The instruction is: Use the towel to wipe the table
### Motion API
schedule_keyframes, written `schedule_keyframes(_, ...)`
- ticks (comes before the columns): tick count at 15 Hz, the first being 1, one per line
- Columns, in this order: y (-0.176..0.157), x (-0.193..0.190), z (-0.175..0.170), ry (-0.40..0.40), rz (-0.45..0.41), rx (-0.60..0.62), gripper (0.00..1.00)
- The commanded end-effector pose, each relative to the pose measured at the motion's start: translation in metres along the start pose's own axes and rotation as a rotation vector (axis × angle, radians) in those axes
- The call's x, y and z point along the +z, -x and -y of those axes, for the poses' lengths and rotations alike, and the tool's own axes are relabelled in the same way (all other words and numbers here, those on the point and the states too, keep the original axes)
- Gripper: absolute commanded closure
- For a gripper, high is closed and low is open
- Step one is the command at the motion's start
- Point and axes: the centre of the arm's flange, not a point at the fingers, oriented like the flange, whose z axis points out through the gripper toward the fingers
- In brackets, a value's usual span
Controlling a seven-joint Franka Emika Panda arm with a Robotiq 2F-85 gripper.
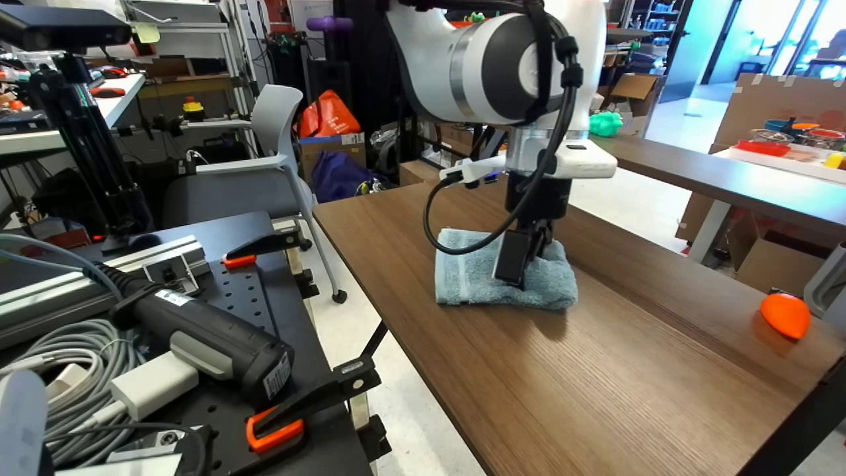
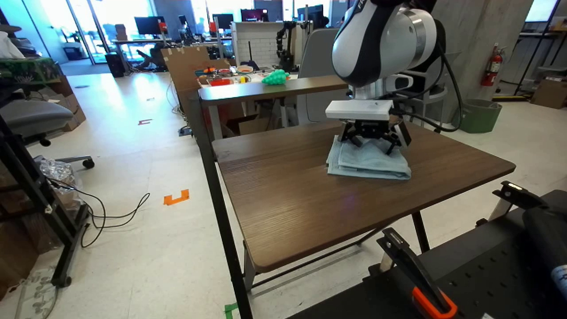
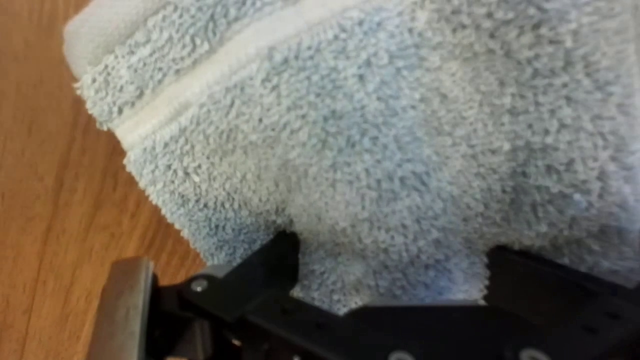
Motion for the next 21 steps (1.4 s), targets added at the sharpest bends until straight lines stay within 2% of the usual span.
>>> schedule_keyframes(1,0.078,0.028,-0.031,0.014,-0.016,-0.197,0.0)
schedule_keyframes(4,0.117,0.033,-0.045,0.013,-0.047,-0.335,0.0)
schedule_keyframes(7,0.151,0.04,-0.057,0.002,-0.068,-0.416,0.0)
schedule_keyframes(9,0.174,0.045,-0.053,-0.02,-0.089,-0.445,0.0)
schedule_keyframes(17,0.241,0.03,-0.012,-0.128,-0.093,-0.466,0.0)
schedule_keyframes(19,0.244,0.023,0.003,-0.158,-0.098,-0.441,0.0)
schedule_keyframes(21,0.233,0.016,0.02,-0.164,-0.094,-0.397,0.0)
